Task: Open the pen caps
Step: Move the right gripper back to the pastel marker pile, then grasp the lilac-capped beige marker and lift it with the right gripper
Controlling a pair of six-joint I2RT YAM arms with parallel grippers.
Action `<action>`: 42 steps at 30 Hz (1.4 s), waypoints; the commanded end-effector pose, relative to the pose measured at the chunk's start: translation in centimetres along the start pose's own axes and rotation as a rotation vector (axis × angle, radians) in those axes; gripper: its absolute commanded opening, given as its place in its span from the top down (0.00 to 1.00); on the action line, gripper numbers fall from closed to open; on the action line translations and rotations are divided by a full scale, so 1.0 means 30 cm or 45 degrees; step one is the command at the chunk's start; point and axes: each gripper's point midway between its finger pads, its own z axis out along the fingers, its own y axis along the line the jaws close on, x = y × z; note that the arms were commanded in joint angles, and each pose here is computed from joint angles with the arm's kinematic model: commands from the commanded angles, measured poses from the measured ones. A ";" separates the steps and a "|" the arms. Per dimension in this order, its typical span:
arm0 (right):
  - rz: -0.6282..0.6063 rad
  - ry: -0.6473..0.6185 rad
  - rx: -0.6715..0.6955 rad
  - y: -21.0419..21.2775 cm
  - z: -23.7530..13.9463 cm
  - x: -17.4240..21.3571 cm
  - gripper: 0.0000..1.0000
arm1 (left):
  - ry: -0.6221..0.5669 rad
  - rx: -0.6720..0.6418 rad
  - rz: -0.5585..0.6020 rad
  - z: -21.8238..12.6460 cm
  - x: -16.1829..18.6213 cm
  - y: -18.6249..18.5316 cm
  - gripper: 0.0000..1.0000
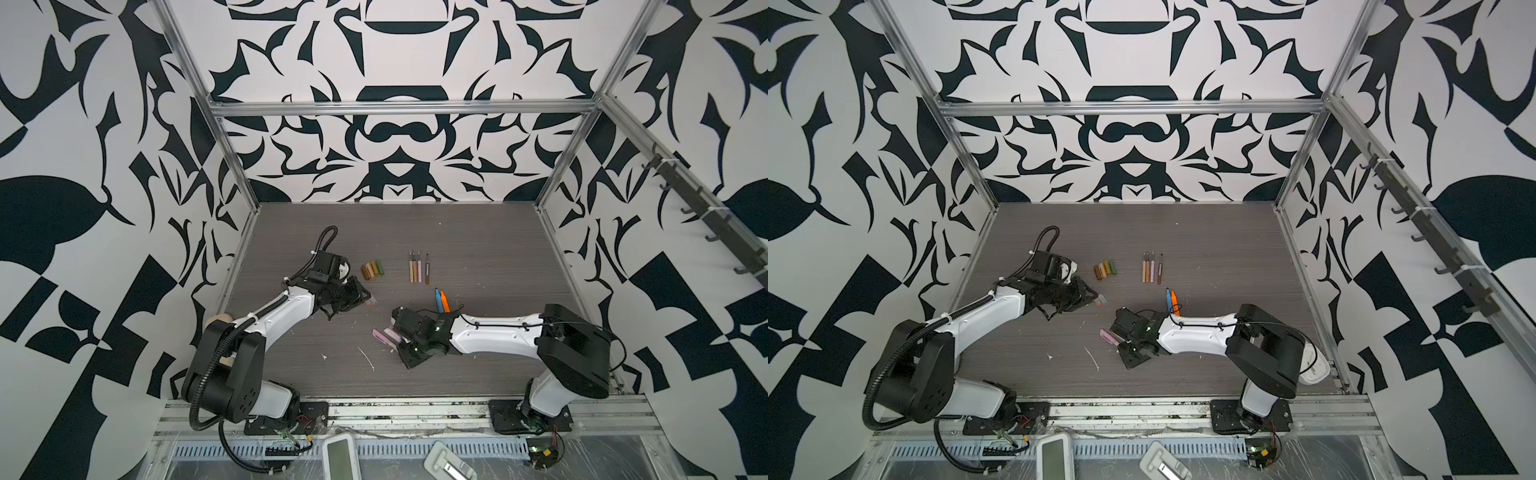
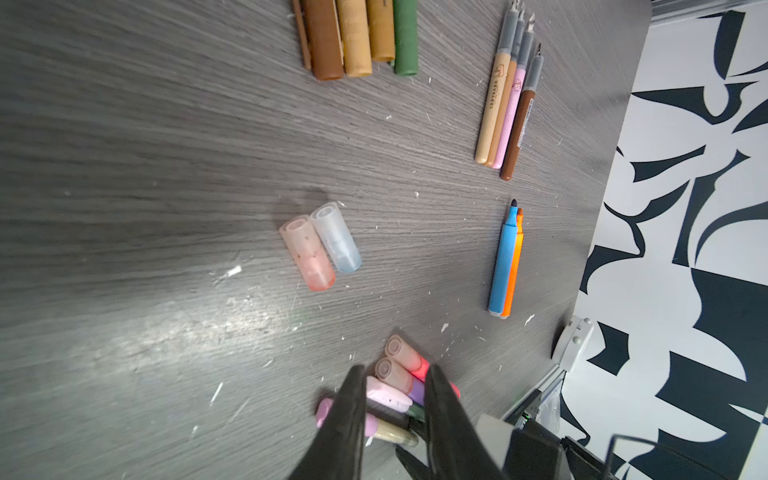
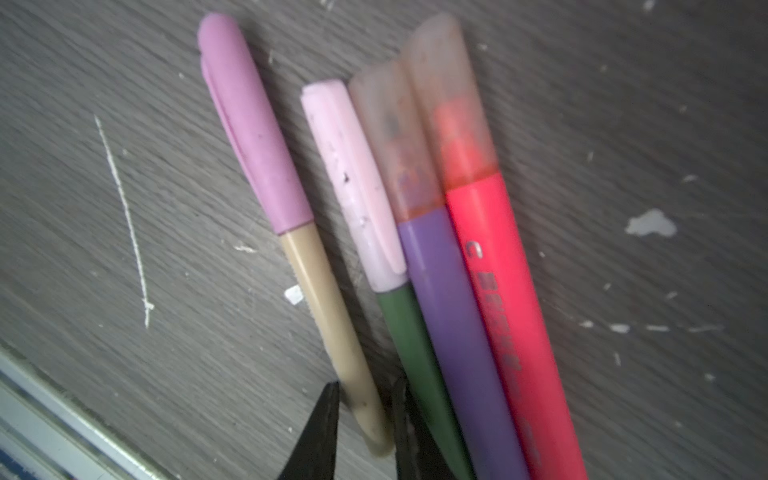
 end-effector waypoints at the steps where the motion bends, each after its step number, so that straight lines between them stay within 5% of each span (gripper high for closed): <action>1: -0.071 -0.011 0.080 0.014 -0.012 -0.012 0.75 | 0.004 0.004 0.008 -0.003 0.013 0.007 0.72; 15: -0.262 0.062 0.156 0.113 0.045 0.031 0.91 | -0.001 0.003 0.012 -0.007 0.016 0.009 0.72; 24: -0.266 -0.181 -0.027 0.186 -0.148 -0.059 1.00 | -0.010 0.021 0.013 -0.017 0.006 -0.010 0.72; 42: 0.302 -0.400 -0.295 -0.118 -0.352 -0.126 1.00 | 0.100 0.234 0.048 0.038 0.082 -0.188 0.65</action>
